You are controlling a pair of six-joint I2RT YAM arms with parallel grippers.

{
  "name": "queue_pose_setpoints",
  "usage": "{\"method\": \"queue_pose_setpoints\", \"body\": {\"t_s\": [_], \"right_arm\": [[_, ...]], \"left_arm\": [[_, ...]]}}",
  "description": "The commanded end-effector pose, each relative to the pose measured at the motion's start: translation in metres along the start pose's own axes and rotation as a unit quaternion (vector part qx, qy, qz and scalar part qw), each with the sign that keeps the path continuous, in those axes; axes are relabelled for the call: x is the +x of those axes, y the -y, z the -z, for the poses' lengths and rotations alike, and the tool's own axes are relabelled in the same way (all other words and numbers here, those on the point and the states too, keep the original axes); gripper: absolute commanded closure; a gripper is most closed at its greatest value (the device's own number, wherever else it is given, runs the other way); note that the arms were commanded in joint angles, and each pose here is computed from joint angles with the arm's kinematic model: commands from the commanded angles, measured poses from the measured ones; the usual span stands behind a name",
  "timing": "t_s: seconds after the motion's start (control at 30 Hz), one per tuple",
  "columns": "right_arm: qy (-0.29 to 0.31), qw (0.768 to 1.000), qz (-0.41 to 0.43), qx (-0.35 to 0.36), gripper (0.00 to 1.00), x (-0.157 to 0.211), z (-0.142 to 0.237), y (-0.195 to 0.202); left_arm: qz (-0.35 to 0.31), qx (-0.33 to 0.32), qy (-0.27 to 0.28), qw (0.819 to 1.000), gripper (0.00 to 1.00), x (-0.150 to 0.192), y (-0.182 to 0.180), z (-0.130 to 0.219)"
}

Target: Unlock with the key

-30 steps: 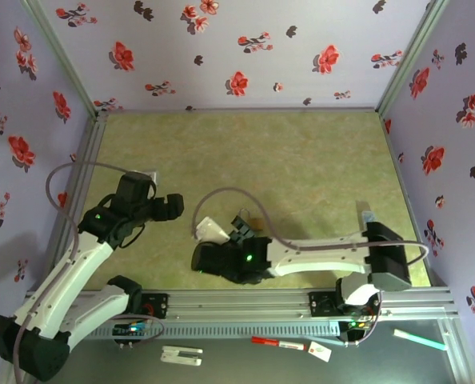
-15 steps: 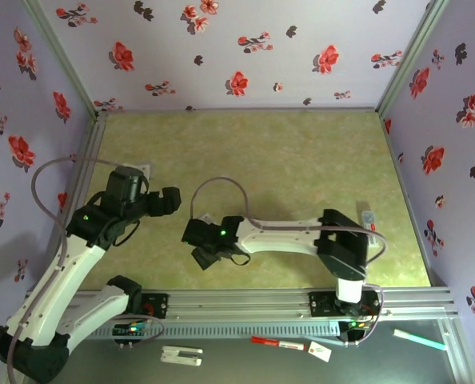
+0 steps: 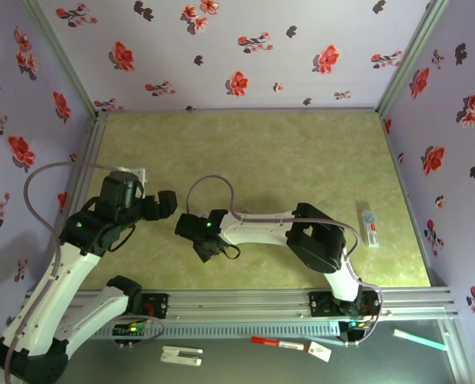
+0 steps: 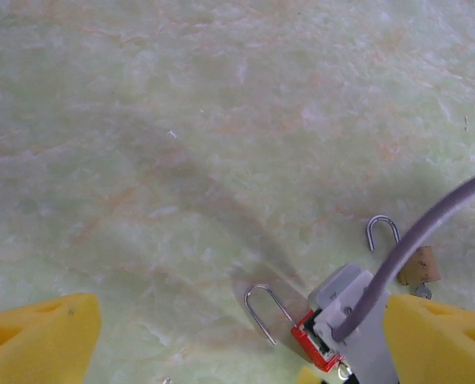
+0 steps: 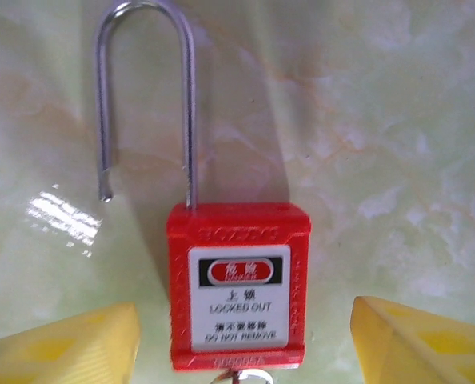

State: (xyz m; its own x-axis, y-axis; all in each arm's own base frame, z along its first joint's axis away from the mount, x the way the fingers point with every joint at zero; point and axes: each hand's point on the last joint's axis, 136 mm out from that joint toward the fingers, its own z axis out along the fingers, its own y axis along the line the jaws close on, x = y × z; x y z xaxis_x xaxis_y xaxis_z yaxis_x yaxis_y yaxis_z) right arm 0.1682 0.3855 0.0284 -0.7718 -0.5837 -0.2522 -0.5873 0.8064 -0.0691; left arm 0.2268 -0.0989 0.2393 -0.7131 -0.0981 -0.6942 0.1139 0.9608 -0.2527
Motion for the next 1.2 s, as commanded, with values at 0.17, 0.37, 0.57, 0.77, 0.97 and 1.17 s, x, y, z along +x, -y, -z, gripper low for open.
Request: {"method": "queue_pose_setpoints", "body": {"t_s": [0.17,0.37,0.57,0.77,0.97,1.17], "right_arm": [[-0.012,0.999,-0.051,0.005,0.48,-0.006,-0.013,0.008],[-0.017,0.993,-0.114,0.019,0.62,-0.004,-0.017,0.023],[-0.015,0.978,-0.196,0.065,0.68,-0.002,-0.019,0.051],[0.009,0.965,-0.25,0.079,0.66,-0.013,-0.019,0.066],[0.015,0.962,-0.263,0.068,0.52,-0.02,-0.016,0.066],[0.037,0.959,-0.279,0.018,0.3,-0.03,0.017,0.059]], "left_arm": [[-0.018,-0.018,0.0,1.0,0.09,0.002,-0.008,0.001],[-0.019,-0.018,-0.001,1.0,0.09,0.002,-0.009,0.002],[-0.017,-0.019,-0.002,1.0,0.09,0.004,-0.009,0.0],[-0.017,-0.019,-0.005,1.0,0.09,0.006,-0.01,-0.003],[-0.017,-0.019,-0.005,1.0,0.09,0.007,-0.011,-0.001],[-0.016,-0.019,0.001,1.0,0.08,0.006,-0.011,0.001]]}}
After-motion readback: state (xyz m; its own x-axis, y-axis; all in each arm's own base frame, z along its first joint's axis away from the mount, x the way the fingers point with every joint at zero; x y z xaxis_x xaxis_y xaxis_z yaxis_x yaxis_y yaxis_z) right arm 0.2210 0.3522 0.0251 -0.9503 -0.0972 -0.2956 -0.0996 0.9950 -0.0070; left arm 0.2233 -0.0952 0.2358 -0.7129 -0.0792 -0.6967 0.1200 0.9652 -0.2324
